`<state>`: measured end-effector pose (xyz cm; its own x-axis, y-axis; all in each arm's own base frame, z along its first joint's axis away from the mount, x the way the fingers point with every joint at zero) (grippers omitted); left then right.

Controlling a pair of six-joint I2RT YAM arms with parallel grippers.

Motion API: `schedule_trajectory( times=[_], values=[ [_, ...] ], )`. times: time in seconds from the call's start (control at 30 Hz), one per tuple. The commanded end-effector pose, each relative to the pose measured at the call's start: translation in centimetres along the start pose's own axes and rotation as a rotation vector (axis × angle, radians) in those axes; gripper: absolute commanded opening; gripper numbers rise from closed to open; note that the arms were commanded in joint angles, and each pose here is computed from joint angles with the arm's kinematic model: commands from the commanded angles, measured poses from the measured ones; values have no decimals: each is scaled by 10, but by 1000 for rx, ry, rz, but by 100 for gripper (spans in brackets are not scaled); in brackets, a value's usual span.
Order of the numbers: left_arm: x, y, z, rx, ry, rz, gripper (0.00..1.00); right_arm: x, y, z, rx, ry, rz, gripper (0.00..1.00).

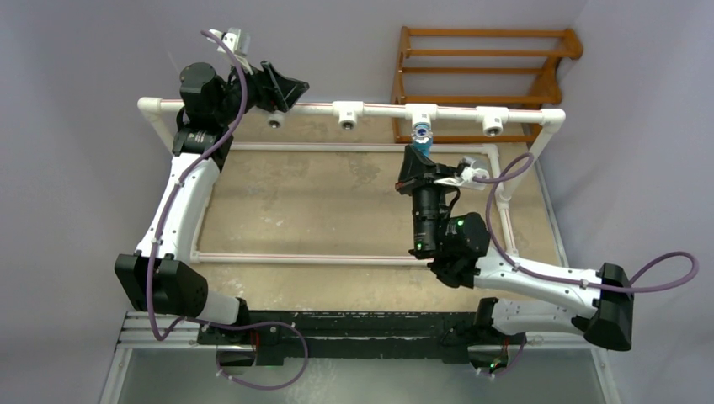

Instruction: Install the water faucets

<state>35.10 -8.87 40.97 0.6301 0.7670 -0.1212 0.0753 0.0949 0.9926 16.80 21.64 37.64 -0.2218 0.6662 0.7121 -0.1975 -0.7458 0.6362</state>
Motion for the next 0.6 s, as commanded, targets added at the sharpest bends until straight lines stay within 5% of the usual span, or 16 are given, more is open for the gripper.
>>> schedule_trajectory(
  times=[0.0,0.57],
  values=[
    [23,-78,2,309,88,-235,73,0,38,0,-92,-80,73,0],
    [23,-79,3,313,88,-238,73,-21,56,-12,-103,-124,42,0]
  ],
)
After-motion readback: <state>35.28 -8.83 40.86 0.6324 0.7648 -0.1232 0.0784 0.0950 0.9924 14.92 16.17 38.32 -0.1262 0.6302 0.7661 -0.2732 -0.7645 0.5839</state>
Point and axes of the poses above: each gripper's point midway between its finger pads, its own z axis out along the fingers, its own x axis along the line the jaws close on, y = z × x, the point moved 10 cm from there along -z, back along the fingers, and after that the axes turned 14 degrees about z, right-handed, at the moved point
